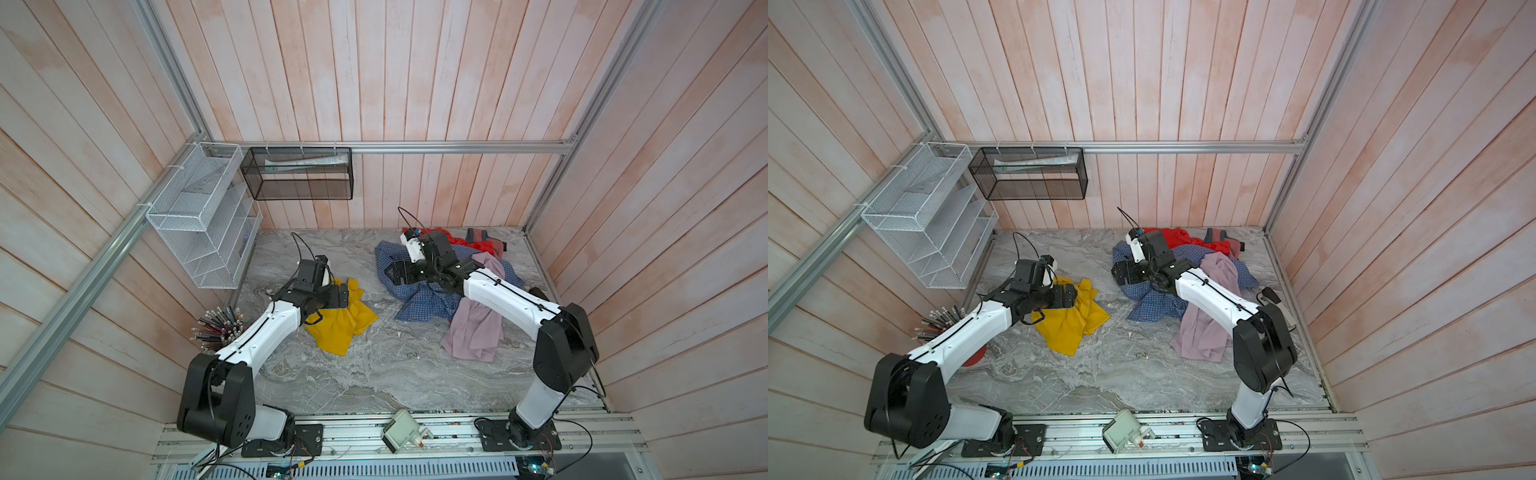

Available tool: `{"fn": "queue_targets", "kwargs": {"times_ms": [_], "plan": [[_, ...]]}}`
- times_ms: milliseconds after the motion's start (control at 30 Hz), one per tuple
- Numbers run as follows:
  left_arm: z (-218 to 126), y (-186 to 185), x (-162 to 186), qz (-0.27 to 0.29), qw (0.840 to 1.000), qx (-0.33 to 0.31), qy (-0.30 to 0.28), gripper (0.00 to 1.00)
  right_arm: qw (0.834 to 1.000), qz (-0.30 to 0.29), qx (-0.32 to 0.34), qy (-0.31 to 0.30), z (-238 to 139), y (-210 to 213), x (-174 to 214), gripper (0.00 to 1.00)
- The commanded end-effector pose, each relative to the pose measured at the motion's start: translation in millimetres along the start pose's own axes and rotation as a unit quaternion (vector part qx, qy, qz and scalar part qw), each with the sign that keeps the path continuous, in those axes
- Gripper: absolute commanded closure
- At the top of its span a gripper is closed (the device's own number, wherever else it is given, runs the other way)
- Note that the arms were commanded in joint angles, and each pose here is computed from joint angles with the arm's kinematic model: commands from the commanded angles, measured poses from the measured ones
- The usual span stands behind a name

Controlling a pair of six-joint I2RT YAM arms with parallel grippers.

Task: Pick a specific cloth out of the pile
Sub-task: 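Grasp the yellow cloth with the left gripper while the right gripper withdraws, then drag the yellow cloth farther from the robot with the left gripper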

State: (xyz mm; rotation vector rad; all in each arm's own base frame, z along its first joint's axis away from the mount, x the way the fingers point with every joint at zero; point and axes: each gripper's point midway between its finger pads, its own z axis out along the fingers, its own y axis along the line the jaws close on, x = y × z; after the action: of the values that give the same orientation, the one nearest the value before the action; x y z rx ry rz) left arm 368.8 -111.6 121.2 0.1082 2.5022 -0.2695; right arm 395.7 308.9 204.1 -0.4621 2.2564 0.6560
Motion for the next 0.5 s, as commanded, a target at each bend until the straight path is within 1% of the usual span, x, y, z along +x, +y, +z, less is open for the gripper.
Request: {"fn": "queue_targets", "kwargs": {"times_ms": [0, 100, 267, 467], "plan": [[16, 1, 12, 0.033, 0.998, -0.003, 0.054, 0.0, 0.998, -0.007, 0.028, -0.055, -29, -11, -25, 0.03], [37, 4, 21, 0.039, 0.995, -0.016, 0.095, 0.0, 0.997, 0.004, 0.049, -0.067, -43, -27, -25, 0.02], [66, -2, 34, 0.07, 0.987, -0.043, 0.139, 0.0, 0.994, 0.015, 0.073, -0.08, -62, -43, -24, 0.02], [95, -2, 65, 0.079, 0.974, -0.068, 0.201, 0.0, 0.991, 0.02, 0.098, -0.083, -77, -56, -21, 0.02]]}}
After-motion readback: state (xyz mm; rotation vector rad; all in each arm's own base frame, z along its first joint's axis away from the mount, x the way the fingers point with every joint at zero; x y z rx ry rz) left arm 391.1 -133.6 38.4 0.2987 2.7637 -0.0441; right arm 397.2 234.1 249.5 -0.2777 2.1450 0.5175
